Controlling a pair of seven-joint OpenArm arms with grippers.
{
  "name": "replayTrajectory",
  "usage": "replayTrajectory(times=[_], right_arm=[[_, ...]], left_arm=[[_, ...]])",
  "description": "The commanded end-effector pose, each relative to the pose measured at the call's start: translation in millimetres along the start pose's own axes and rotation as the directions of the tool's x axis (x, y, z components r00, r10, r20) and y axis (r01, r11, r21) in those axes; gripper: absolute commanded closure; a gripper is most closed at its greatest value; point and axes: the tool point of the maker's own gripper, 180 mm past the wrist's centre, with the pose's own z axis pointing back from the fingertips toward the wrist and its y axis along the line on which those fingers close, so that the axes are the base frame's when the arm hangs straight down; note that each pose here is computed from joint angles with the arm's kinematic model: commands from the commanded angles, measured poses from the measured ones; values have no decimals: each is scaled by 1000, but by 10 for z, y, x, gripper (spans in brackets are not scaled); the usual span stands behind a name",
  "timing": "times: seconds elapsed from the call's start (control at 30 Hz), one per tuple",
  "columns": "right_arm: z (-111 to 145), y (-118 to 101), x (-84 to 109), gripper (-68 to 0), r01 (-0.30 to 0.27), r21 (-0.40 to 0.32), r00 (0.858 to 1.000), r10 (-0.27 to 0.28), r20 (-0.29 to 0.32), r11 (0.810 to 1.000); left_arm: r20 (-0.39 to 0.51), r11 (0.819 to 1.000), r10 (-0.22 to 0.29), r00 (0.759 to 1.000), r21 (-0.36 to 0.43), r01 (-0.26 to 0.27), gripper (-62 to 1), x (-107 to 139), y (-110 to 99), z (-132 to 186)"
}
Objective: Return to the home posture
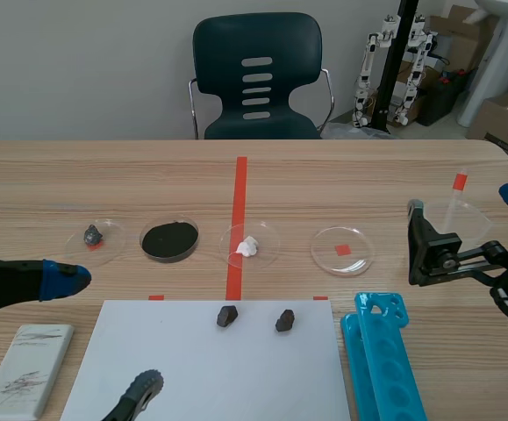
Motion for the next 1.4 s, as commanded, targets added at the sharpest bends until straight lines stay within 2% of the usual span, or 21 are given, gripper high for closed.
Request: replayTrajectory(times=[0.0,0.17,0.23,0.33,0.53,0.73,1.0,1.13,1.37], right_arm=[[-60,-52,118,-655,-11,-2,999,11,41,1000],[-58,-60,87,-655,-16,-8,1000,16,20,1000],[-40,-71,129,-655,-32,-10,999,32,26,999],[8,-29,221,-655,-42,14,998,42,39,999],[238,197,409,-655,-42,87,998,38,48,995],[601,521,610,-655,-1,176,1000,-3,21,984],[1016,815,766,-655,61,272,998,-50,-45,960],[1158,864,740,-655,109,277,992,-85,-96,955],[1294,889,767,-655,133,278,989,-110,-97,951]], left_arm=[[24,1000,10,1000,6,-10,-542,55,5,6],[24,1000,10,1000,6,-10,-542,55,5,6],[24,1000,10,1000,6,-10,-542,55,5,6],[24,1000,10,1000,6,-10,-542,55,5,6],[24,1000,10,1000,6,-10,-542,55,5,6],[24,1000,10,1000,6,-10,-542,55,5,6],[24,1000,10,1000,6,-10,-542,55,5,6],[24,1000,10,1000,6,-10,-542,55,5,6],[24,1000,10,1000,6,-10,-542,55,5,6]])
